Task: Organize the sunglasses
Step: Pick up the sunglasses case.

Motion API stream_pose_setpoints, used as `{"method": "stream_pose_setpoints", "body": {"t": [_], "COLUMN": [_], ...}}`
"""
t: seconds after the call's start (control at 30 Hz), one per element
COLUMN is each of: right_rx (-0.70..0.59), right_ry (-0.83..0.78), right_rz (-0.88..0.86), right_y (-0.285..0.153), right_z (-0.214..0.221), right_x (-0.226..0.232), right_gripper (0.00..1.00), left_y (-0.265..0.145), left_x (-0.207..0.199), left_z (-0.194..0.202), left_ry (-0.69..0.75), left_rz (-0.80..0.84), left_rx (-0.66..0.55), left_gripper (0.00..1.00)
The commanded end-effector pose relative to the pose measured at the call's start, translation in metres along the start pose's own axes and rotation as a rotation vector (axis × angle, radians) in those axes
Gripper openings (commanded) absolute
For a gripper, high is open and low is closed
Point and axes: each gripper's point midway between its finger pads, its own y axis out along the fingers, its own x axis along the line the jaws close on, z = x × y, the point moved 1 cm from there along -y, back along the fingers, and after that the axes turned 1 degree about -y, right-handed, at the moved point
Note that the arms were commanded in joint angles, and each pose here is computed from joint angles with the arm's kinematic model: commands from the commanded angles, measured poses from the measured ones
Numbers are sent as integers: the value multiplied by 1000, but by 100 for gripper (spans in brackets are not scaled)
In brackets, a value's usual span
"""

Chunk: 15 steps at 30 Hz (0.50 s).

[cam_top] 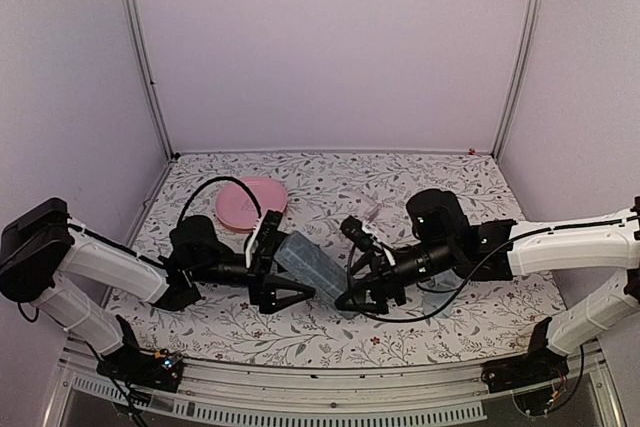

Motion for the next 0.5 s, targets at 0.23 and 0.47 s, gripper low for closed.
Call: {"method": "stream_pose_setpoints", "body": {"t": [0.23,0.47], "right_rx": [-33,-31], "right_ry": [-41,-28], "right_rz": [-89,-96], "right_y": [2,3], "right_z": [-8,-6], "right_x": [6,4], "right_gripper": [55,57], "left_y": [0,1], "left_x": [-4,-4], "left_z": [-13,-12], "left_ry": [3,-18], "left_rz": [73,102], "left_rx": [-25,-23], "left_gripper": [82,59]}}
